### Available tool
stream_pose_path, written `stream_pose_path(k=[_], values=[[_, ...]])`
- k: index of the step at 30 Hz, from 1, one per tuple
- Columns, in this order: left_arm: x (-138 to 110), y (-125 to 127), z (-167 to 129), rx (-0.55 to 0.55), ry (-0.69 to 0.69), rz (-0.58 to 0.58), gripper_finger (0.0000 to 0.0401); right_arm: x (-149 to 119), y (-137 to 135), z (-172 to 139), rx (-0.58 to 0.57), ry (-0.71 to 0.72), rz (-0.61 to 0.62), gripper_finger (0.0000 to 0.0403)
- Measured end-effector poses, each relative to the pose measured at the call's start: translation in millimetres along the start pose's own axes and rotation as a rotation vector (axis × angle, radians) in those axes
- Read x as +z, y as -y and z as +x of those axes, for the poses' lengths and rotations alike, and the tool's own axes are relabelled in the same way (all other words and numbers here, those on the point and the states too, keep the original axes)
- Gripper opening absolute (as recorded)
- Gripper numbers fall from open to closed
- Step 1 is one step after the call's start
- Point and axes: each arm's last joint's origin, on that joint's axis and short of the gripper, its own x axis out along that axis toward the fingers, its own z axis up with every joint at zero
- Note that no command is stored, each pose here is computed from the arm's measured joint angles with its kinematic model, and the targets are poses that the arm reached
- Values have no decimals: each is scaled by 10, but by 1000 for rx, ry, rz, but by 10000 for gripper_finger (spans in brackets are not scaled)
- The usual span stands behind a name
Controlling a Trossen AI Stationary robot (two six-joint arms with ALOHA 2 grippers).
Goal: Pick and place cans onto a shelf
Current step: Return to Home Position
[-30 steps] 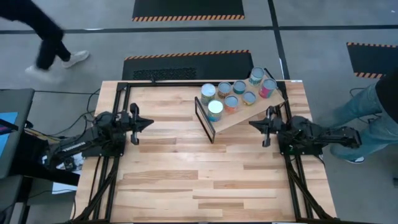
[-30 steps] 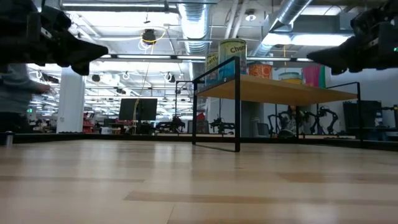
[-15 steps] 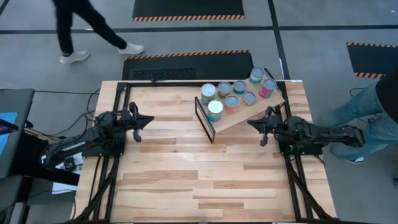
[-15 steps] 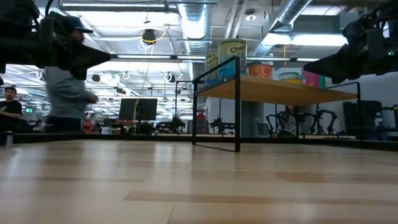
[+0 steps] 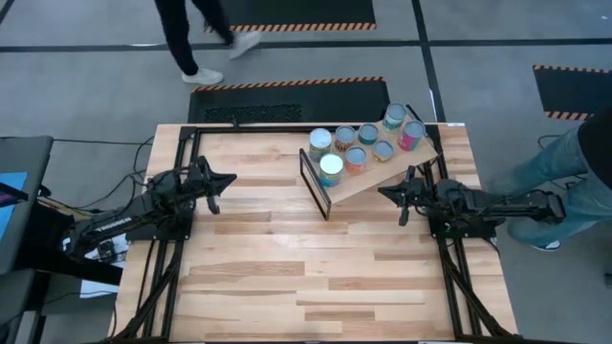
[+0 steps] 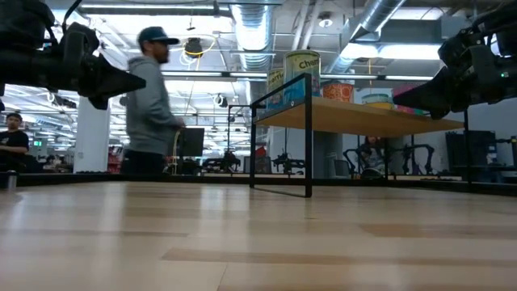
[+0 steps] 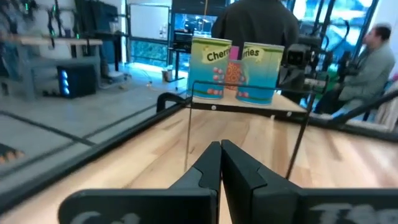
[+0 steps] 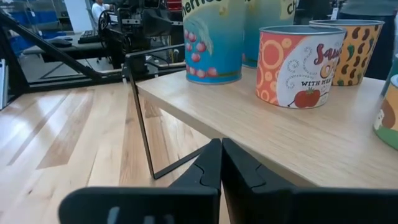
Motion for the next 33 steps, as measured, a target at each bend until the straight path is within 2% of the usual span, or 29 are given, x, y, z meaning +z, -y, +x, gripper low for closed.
stream_pose_path(k=[3, 6, 33], values=[[-1, 0, 0, -2, 0, -97, 0, 2, 0, -1, 0, 2, 0, 27], [-1, 1, 0, -3, 0, -132, 0, 0, 0, 0, 0, 2, 0, 27], [-3, 1, 1, -4, 0, -106, 0, -1, 0, 0, 0, 2, 1, 28]])
